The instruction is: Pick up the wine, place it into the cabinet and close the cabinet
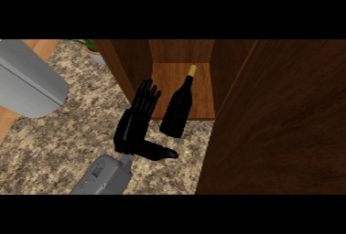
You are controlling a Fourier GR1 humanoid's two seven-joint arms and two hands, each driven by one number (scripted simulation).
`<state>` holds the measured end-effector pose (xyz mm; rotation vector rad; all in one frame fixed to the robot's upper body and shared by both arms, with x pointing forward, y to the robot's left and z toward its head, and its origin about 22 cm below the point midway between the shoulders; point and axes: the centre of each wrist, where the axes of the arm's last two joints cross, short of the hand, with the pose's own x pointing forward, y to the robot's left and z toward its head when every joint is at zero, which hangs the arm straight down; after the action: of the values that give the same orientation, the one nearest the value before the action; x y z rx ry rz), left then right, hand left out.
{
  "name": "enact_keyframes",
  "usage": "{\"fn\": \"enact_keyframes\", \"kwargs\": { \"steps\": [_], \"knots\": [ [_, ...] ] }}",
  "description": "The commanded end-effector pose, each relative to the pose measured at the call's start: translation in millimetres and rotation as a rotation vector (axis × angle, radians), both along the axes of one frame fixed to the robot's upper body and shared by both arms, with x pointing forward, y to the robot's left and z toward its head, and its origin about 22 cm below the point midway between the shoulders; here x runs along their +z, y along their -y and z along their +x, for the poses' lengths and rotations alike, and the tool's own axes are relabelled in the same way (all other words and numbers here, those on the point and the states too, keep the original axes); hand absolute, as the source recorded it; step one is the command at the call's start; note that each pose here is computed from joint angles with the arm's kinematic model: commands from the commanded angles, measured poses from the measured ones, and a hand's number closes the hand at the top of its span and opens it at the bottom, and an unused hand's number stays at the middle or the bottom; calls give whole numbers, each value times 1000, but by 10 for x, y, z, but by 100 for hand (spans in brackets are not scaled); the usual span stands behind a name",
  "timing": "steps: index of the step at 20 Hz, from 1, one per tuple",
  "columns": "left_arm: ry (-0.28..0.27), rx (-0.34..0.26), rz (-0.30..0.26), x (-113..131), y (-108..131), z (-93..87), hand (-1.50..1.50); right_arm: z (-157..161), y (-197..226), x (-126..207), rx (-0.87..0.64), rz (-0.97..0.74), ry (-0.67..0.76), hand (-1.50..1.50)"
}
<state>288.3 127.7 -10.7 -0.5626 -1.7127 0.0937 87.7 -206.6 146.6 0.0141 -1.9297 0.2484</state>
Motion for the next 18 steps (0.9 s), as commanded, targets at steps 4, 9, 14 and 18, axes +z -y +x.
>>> {"fn": "enact_keyframes", "kwargs": {
  "steps": [4, 9, 14, 18],
  "knots": [
    [-5, -8, -47, -11, -333, -518, -150, -274, -17, 435, 152, 47, -30, -150],
    [10, 38, -46, -104, -644, -571, -150, -321, -50, 435, 256, 57, -55, -150],
    [75, 81, -4, 56, -1104, -486, -150, -282, -72, 328, 475, -29, -134, 150],
    [92, 140, 15, 117, -1350, -491, -150, -387, -86, 436, 569, -34, -117, 150]
  ]
}}
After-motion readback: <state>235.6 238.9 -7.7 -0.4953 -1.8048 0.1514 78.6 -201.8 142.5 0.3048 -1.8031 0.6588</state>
